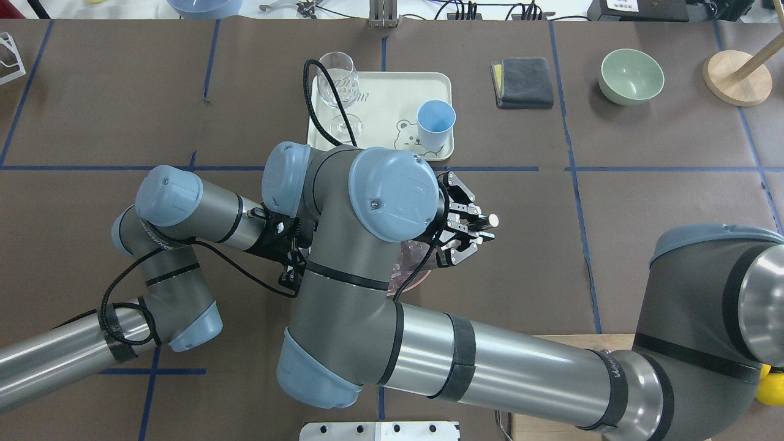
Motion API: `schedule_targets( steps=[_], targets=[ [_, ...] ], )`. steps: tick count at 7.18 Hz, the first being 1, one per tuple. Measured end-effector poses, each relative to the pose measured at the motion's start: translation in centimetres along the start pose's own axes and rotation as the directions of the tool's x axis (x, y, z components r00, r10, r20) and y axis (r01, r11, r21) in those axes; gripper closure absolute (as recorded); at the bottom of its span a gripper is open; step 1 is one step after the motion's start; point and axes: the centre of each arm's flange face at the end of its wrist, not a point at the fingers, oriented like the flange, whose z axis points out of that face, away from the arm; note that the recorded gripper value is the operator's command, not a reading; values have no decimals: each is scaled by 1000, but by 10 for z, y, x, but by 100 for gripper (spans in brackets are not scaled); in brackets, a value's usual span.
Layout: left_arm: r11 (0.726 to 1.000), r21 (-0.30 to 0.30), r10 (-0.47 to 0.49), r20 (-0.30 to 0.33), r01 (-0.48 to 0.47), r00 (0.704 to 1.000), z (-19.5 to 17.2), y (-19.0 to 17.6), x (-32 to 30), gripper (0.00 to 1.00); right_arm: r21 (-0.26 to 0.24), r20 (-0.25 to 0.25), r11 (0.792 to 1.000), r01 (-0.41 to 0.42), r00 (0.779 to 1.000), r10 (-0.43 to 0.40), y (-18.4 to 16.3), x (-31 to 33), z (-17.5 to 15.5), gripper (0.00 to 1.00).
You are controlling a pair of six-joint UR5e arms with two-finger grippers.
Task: Put ice in cup with scoop
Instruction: 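Push the scoop into the ice cubes while left gripper steadies the bowl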
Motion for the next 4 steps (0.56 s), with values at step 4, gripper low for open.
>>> schedule_targets(
  steps=[4],
  targets=[
    [1000, 0, 1, 4, -1, 1000, -2, 0, -2, 0, 221, -54, 975, -36, 997, 49, 32, -1, 42, 100]
  ],
)
